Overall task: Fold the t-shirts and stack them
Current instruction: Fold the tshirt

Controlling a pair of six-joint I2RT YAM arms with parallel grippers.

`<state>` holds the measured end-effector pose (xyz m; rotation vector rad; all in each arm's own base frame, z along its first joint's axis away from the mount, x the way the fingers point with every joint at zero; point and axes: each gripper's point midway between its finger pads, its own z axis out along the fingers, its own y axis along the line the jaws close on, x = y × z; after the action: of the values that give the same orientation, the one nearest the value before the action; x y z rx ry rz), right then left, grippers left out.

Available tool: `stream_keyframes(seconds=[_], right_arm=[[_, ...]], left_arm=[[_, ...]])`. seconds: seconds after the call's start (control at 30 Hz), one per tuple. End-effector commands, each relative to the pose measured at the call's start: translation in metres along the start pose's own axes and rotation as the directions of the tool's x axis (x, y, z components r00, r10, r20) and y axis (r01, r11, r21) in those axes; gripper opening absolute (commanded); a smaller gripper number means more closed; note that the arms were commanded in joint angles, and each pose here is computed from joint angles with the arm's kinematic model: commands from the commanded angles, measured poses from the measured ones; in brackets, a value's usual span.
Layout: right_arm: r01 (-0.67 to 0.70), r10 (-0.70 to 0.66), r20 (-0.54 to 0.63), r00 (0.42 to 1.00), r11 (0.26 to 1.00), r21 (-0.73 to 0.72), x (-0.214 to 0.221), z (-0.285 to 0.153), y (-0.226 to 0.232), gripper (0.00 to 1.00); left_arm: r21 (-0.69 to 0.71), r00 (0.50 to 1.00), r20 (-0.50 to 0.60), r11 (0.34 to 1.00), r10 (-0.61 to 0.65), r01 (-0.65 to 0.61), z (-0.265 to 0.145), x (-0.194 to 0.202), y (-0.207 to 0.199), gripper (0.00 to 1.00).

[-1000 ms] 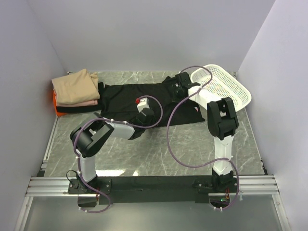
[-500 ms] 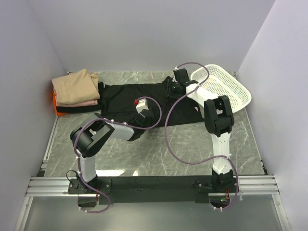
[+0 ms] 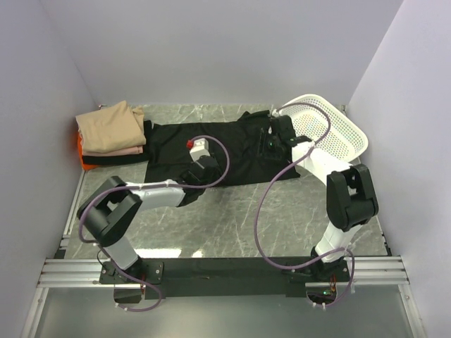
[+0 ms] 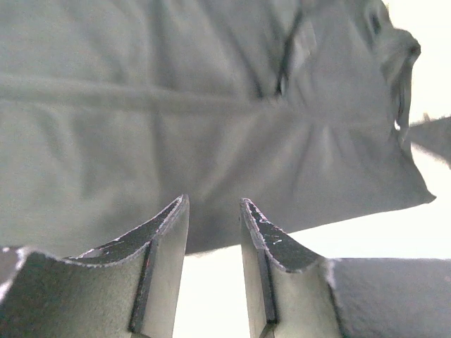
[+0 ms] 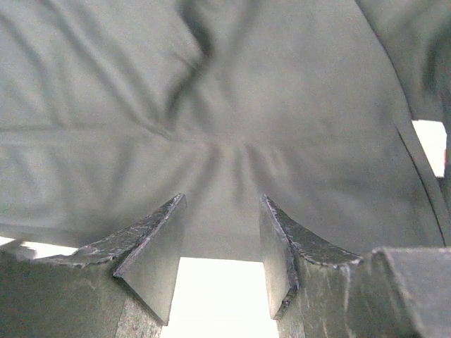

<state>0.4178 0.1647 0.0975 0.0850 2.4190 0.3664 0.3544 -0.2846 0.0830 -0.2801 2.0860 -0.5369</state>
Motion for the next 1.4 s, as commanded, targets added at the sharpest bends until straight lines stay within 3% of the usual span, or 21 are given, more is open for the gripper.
stream_keyframes(seconds=[0.0,0.2,0.53,0.83,1.13,1.37], right_arm=[[0.008,-0.005,-0.023,1.000,0.994,0.107,0.023,-0.003,-0.026,0.53],[0.013,-0.003,-0.067,0.998,0.989,0.146,0.041,0.007,-0.037,0.53],[-0.003,0.036,-0.178,0.983,0.983,0.183,0.087,0.016,-0.054,0.53],[-0.005,0.056,-0.302,0.952,0.986,0.167,0.131,0.007,-0.059,0.53],[-0.060,0.101,-0.350,0.931,0.990,0.127,0.159,-0.029,-0.053,0.54],[-0.120,0.141,-0.371,0.918,0.990,0.079,0.178,-0.055,-0.046,0.55]], left_arm=[[-0.106,0.999,0.048,0.994,0.022,-0.017,-0.006,-0.019,0.038,0.41],[-0.223,1.000,0.025,0.975,0.009,-0.003,0.000,-0.015,0.093,0.41],[-0.299,0.998,-0.066,0.954,0.005,-0.024,-0.003,0.020,0.132,0.41],[-0.324,0.988,-0.144,0.946,-0.048,-0.002,-0.021,0.049,0.150,0.40],[-0.298,0.977,-0.188,0.954,-0.105,0.045,-0.048,0.072,0.159,0.40],[-0.251,0.965,-0.238,0.967,-0.106,0.044,-0.066,0.093,0.140,0.39]])
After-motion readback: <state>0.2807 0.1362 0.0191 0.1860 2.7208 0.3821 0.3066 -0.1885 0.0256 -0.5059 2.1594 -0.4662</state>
